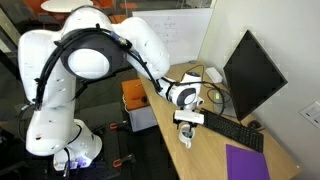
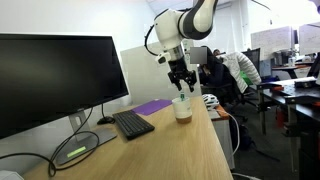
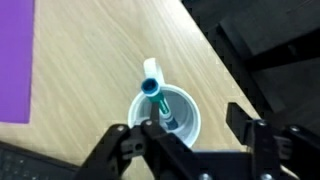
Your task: Take the marker from the cup and put it on the table
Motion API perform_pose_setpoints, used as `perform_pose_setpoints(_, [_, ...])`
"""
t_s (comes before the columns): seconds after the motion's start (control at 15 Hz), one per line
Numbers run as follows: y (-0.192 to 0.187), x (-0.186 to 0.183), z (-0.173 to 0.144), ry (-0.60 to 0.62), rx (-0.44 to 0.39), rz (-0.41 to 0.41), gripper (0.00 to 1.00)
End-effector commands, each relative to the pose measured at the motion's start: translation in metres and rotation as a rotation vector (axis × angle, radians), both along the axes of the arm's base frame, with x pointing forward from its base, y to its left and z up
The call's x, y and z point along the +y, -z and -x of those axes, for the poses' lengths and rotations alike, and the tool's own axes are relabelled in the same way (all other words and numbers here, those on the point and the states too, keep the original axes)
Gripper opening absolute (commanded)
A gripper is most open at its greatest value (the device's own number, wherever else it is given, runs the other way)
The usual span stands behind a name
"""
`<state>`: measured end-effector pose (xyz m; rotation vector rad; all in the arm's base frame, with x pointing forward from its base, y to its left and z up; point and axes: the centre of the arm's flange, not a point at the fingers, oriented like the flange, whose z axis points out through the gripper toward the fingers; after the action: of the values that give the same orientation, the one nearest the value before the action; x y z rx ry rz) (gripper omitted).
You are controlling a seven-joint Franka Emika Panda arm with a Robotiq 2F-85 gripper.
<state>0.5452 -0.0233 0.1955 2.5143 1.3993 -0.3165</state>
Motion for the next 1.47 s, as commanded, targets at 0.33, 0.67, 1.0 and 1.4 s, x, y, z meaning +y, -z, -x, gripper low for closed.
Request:
perform_pose_setpoints(0.33, [0.020,0.013,-0.027,-0.019,-0.002,0.015,0.18])
perform_pose_setpoints(0.67, [0.042,0.009,-0.044,-0.022,0.030,0.031,0.33])
perform_pose_setpoints(1.0, [0.057,0.003,-0.055,-0.028,0.043,0.041,0.37])
perform_pose_setpoints(1.4, [0.054,-0.003,-0.055,-0.077,0.125,0.048,0.47])
